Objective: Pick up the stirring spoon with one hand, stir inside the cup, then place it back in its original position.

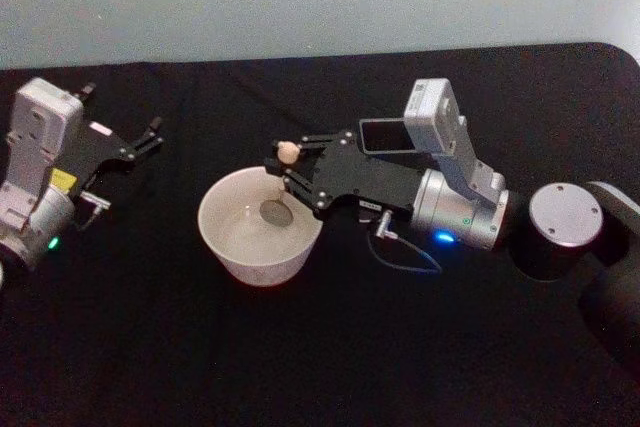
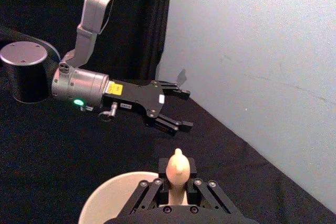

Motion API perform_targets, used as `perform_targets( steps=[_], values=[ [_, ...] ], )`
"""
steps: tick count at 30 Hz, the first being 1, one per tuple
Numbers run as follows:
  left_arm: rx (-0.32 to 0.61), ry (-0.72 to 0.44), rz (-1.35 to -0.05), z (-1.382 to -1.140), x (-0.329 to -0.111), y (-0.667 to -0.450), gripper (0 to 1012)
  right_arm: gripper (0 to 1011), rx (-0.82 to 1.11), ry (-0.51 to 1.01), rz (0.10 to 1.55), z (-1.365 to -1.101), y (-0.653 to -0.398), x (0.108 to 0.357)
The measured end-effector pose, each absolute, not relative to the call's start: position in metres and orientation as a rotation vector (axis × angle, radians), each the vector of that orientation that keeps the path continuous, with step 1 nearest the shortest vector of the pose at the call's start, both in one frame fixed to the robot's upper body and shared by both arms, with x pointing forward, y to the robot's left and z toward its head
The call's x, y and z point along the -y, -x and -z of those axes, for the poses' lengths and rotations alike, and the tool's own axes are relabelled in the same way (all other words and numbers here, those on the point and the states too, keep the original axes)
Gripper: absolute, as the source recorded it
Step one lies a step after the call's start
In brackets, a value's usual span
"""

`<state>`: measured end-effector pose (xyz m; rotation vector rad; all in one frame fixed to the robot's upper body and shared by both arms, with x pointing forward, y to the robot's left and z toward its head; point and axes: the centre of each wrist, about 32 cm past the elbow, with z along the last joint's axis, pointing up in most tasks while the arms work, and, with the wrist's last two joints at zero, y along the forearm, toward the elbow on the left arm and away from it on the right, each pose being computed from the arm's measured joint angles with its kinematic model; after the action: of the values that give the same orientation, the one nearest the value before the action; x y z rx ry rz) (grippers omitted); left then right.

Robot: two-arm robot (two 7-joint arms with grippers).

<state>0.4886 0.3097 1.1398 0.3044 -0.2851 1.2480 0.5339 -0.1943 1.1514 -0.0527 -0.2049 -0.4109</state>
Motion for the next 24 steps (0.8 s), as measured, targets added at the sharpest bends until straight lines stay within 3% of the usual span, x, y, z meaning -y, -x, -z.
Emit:
perform_targets(
  steps=[24],
  values=[
    [0.285, -0.304, -1.248, -1.140, -0.310, -0.489, 1001, 174, 0.194, 0.039, 0.327, -1.151, -0.527, 0.170]
  ],
)
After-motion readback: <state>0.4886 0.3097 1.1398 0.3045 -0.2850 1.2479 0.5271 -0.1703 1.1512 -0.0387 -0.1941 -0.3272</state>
